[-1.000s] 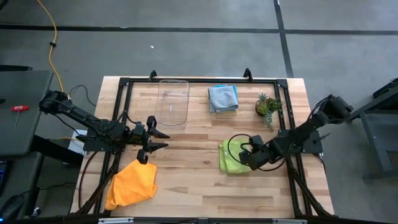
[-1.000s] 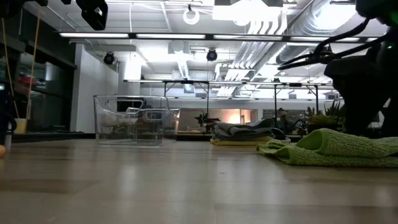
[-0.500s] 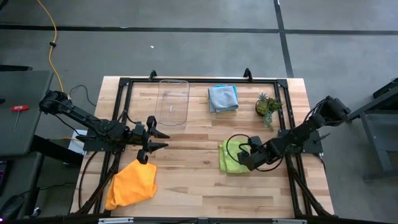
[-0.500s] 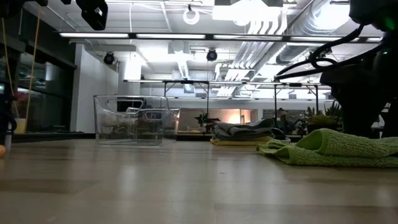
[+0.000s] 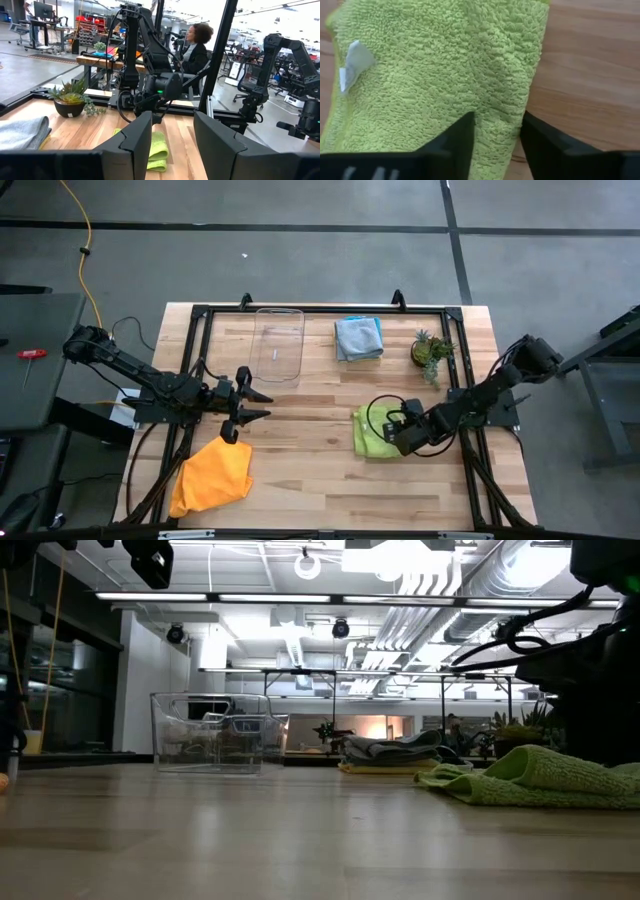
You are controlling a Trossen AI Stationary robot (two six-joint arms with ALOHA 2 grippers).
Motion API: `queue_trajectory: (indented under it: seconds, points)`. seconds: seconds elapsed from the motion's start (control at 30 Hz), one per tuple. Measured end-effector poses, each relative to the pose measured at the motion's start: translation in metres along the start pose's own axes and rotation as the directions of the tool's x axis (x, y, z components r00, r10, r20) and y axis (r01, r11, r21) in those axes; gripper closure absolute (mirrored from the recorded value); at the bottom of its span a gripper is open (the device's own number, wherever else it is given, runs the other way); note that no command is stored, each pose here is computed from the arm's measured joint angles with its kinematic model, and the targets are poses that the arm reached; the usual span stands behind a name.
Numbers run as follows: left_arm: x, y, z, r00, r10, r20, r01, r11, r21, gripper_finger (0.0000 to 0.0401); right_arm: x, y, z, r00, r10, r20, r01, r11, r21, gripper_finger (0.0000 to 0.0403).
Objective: Fold microfiber towels
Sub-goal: Stack the green microfiber cloth on the gray microfiber cloth
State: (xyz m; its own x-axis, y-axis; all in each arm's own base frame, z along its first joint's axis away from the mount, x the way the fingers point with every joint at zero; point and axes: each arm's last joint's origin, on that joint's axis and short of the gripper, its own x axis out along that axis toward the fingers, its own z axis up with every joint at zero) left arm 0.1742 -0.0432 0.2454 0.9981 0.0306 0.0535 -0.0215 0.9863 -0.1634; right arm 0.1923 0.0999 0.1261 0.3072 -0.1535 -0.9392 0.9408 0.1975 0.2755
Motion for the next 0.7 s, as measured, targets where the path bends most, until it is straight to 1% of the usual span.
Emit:
queue_trajectory:
  seconds: [0.17,0.33,0.37,0.43,0.5,0.57,0.63,0.7]
  points:
    - [0.0,0.0,0.0,1.0,0.001,-0.003,-0.001,1.0,0.001,0.0263,0.0,0.001,0.0,1.0,0.011,0.006,-0.01,0.999,-0.051,0.0304]
    - [0.0,0.0,0.0,1.0,0.0,-0.003,0.0,1.0,0.001,0.0263,0.001,0.004,0.002,0.999,0.033,0.016,-0.031,0.991,-0.131,0.0386]
    - [0.0,0.0,0.0,1.0,0.0,-0.004,0.0,1.0,0.001,0.0263,0.001,0.005,0.004,0.999,0.032,0.011,-0.03,0.988,-0.155,0.0393]
    - [0.0,0.0,-0.001,1.0,0.001,-0.009,-0.001,1.0,0.003,0.0263,0.001,0.009,0.009,1.0,0.021,-0.014,-0.023,0.972,-0.233,0.039]
    - [0.0,0.0,-0.002,1.0,0.003,-0.016,-0.003,1.0,0.006,0.0263,0.0,0.017,0.017,1.0,0.017,-0.019,-0.022,0.945,-0.325,0.0395]
    - [0.0,0.0,-0.002,1.0,0.003,-0.017,-0.003,1.0,0.011,0.0263,-0.005,0.028,0.029,1.0,0.018,-0.004,-0.018,0.905,-0.425,0.0399]
    - [0.0,0.0,-0.002,1.0,0.008,-0.016,-0.008,1.0,0.021,0.0263,-0.012,0.04,0.042,1.0,0.012,0.008,-0.006,0.844,-0.537,0.0398]
    - [0.0,0.001,-0.002,1.0,0.026,-0.013,-0.025,0.999,0.024,0.0263,-0.019,0.049,0.059,1.0,-0.009,0.027,0.024,0.773,-0.634,0.04]
